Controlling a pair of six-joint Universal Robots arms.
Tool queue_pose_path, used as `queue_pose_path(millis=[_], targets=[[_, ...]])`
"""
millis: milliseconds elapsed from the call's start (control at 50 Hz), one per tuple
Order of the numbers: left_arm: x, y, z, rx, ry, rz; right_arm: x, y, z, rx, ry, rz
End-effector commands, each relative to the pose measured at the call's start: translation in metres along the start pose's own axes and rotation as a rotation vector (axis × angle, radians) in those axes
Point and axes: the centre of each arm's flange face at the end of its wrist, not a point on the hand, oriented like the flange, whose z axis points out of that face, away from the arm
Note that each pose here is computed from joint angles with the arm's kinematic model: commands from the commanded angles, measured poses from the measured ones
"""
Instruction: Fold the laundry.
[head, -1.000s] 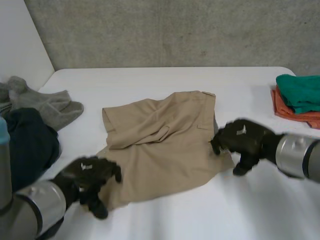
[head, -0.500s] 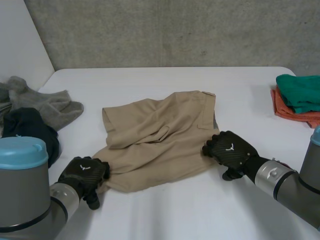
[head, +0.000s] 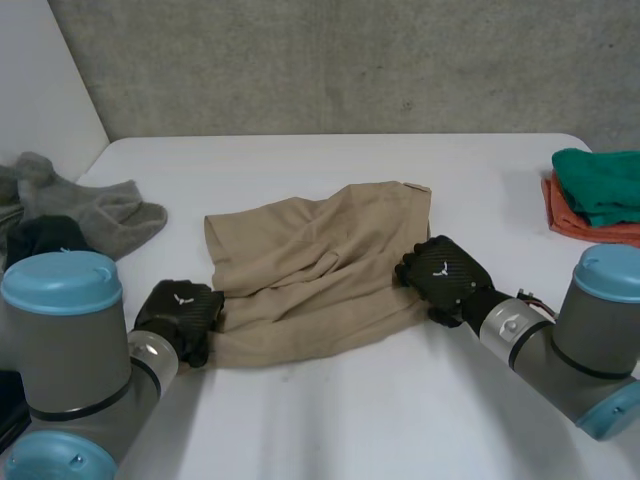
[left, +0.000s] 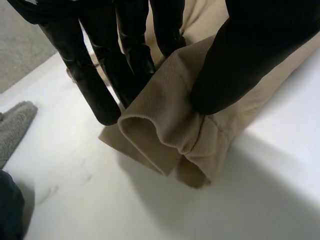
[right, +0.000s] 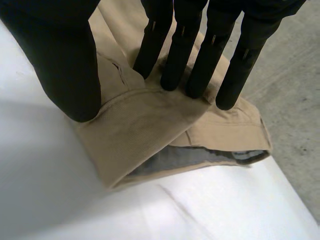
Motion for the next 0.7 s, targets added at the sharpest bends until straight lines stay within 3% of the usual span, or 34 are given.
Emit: queue_pose_path(millis=[20, 200, 340, 440, 500, 600, 700], targets=[[-0.001, -0.008, 0.001, 0.037, -0.006, -0.004, 0.002, 0.003, 0.01, -0.001, 0.023, -0.025], [-0.015, -0.042, -0.003, 0.132, -0.054, -0.017, 0.011, -0.012, 0.004, -0.035, -0.014, 0.033], [-0.047, -0.13, -0.071, 0.433, -0.096, -0.05, 0.083, -0.103, -0.036, 0.011, 0.07, 0.097], [-0.081, -0.206, -0.152, 0.764, -0.164, -0.074, 0.147, -0.197, -0.092, 0.17, 0.251, 0.047], [-0.091, -0.226, -0.178, 0.837, -0.192, -0.085, 0.165, -0.222, -0.106, 0.236, 0.314, 0.043], [-0.102, -0.245, -0.179, 0.793, -0.198, -0.087, 0.179, -0.245, -0.11, 0.301, 0.352, 0.075], [-0.098, -0.229, -0.126, 0.595, -0.159, -0.075, 0.164, -0.226, -0.08, 0.215, 0.318, 0.069]])
